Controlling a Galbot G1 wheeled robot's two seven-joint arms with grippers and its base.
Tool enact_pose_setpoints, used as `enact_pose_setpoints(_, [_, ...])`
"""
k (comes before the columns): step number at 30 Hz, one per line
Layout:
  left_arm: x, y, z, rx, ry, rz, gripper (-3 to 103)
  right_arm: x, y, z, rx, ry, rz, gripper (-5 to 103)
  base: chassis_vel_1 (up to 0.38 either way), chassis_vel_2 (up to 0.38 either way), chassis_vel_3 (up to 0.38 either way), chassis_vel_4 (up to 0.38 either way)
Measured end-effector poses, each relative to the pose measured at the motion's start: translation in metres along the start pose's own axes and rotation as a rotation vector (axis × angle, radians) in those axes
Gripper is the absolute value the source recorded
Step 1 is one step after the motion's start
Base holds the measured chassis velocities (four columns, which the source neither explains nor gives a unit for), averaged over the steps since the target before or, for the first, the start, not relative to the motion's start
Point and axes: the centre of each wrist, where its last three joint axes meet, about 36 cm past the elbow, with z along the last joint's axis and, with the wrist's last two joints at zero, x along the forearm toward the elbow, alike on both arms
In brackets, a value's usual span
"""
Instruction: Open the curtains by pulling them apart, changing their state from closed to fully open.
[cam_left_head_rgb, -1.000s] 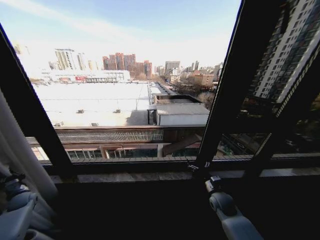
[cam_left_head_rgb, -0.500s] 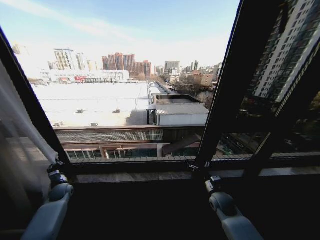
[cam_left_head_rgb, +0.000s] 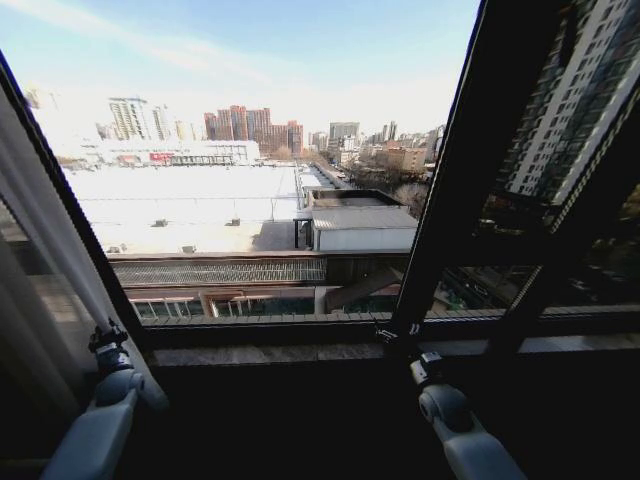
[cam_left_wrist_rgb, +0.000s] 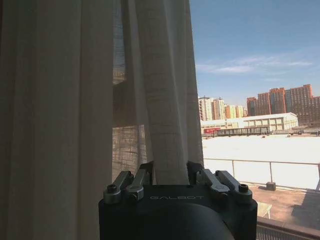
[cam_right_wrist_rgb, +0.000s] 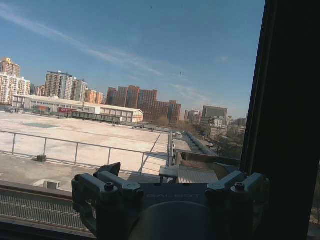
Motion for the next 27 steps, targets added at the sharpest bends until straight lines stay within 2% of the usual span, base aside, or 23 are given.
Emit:
enact_pose_setpoints(3, [0.003,-0.002,0.003,-0.007,0.011,-0.02,52,0.0,0.0,0.0,0.0,0.0,0.0,100,0.0,0.0,0.0,0.0])
enact_pose_setpoints(4, [0.003,-0.002,0.003,-0.007,0.011,-0.02,52,0.0,0.0,0.0,0.0,0.0,0.0,100,0.0,0.0,0.0,0.0])
enact_pose_setpoints(6, [0.007,-0.005,0.007,-0.02,0.024,-0.038,62,0.0,0.0,0.0,0.0,0.0,0.0,100,0.0,0.0,0.0,0.0])
enact_pose_setpoints(9, [0.013,-0.011,0.009,-0.029,0.023,-0.044,68,0.0,0.0,0.0,0.0,0.0,0.0,100,0.0,0.0,0.0,0.0])
enact_pose_setpoints(13, [0.036,-0.035,0.007,-0.034,0.007,-0.032,89,0.0,0.0,0.0,0.0,0.0,0.0,100,0.0,0.0,0.0,0.0])
enact_pose_setpoints(15, [0.042,-0.041,0.006,-0.035,0.001,-0.024,89,0.0,0.0,0.0,0.0,0.0,0.0,100,0.0,0.0,0.0,0.0])
enact_pose_setpoints(16, [0.047,-0.047,0.005,-0.035,-0.006,-0.01,94,0.0,0.0,0.0,0.0,0.0,0.0,100,0.0,0.0,0.0,0.0])
enact_pose_setpoints(17, [0.05,-0.05,0.005,-0.034,-0.015,0.006,98,0.0,0.0,0.0,0.0,0.0,0.0,100,0.0,0.0,0.0,0.0])
enact_pose_setpoints(19, [0.049,-0.051,0.005,-0.01,-0.053,0.066,100,0.0,0.0,0.0,0.0,0.0,0.0,100,0.0,0.0,0.0,0.0])
enact_pose_setpoints(20, [0.049,-0.051,0.005,-0.01,-0.053,0.066,100,0.0,0.0,0.0,0.0,0.0,0.0,100,0.0,0.0,0.0,0.0])
enact_pose_setpoints(22, [0.044,-0.046,0.007,0.037,-0.104,0.166,100,0.0,0.0,0.0,0.0,0.0,0.0,100,0.0,0.0,0.0,0.0])
enact_pose_setpoints(24, [0.042,-0.039,0.011,0.088,-0.163,0.303,100,0.0,0.0,0.0,0.0,0.0,0.0,100,0.0,0.0,0.0,0.0])
enact_pose_setpoints(26, [0.045,-0.037,0.012,0.138,-0.183,0.41,100,0.0,0.0,0.0,0.0,0.0,0.0,100,0.0,0.0,0.0,0.0])
enact_pose_setpoints(27, [0.045,-0.037,0.012,0.138,-0.183,0.41,100,0.0,0.0,0.0,0.0,0.0,0.0,100,0.0,0.0,0.0,0.0])
